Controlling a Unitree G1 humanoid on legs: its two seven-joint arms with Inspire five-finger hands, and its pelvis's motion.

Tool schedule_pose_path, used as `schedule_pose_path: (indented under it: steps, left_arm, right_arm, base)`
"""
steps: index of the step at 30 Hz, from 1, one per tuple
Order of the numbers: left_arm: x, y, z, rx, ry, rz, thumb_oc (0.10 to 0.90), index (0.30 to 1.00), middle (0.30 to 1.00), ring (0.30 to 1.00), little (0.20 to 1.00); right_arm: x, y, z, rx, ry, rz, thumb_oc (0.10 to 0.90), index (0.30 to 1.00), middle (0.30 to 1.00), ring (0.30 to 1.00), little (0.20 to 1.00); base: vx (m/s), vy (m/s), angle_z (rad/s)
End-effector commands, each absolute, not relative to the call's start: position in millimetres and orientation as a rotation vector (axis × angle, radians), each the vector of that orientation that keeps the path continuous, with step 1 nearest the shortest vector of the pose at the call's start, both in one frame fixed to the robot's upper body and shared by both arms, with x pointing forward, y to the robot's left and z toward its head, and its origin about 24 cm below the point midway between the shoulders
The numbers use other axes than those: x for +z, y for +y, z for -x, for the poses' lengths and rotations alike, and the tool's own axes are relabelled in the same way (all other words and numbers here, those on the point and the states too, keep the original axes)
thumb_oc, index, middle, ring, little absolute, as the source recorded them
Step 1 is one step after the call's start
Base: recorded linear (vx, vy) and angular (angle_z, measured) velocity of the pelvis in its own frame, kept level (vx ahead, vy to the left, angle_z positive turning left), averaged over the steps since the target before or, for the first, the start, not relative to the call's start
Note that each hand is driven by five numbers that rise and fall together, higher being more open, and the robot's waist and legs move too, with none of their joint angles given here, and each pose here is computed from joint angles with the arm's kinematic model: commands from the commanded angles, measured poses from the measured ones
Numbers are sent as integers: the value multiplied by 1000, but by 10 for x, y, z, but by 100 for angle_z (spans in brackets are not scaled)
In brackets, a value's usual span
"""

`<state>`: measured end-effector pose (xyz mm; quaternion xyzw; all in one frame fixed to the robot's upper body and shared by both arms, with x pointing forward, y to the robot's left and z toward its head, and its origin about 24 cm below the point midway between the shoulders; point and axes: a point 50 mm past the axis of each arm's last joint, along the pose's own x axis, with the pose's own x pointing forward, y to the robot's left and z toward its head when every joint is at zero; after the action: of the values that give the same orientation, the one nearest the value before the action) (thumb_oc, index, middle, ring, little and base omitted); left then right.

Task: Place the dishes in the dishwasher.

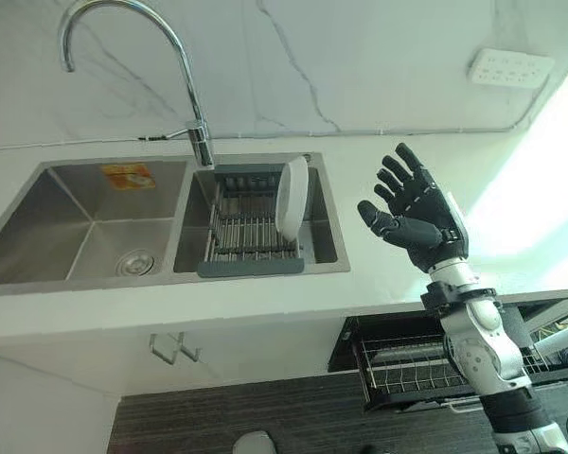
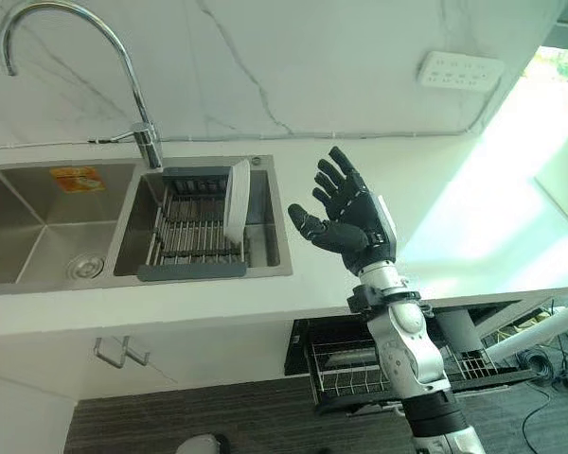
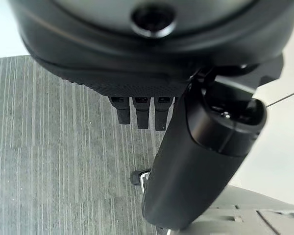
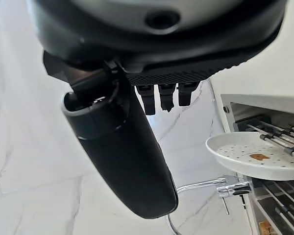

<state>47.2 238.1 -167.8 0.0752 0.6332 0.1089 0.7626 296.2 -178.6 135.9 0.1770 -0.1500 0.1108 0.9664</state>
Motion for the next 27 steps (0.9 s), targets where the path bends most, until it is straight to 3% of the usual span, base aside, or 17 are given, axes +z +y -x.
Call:
schedule_pose_path:
  steps: [1,27]
  left_arm:
    - [-1677,2378,-534,233,1367,-163,800,900,900,900,900]
    - [-1665,2452,-485,194,1384,-156,800,900,900,900,900]
  right_arm:
    - [1893,-1789,-3056,233,-530,-384,800,900,900,900,900]
    - [1852,-1648,-3531,136,-372,-465,800,900,900,900,900]
  base:
    - [18,44,11]
    - [24,11,8]
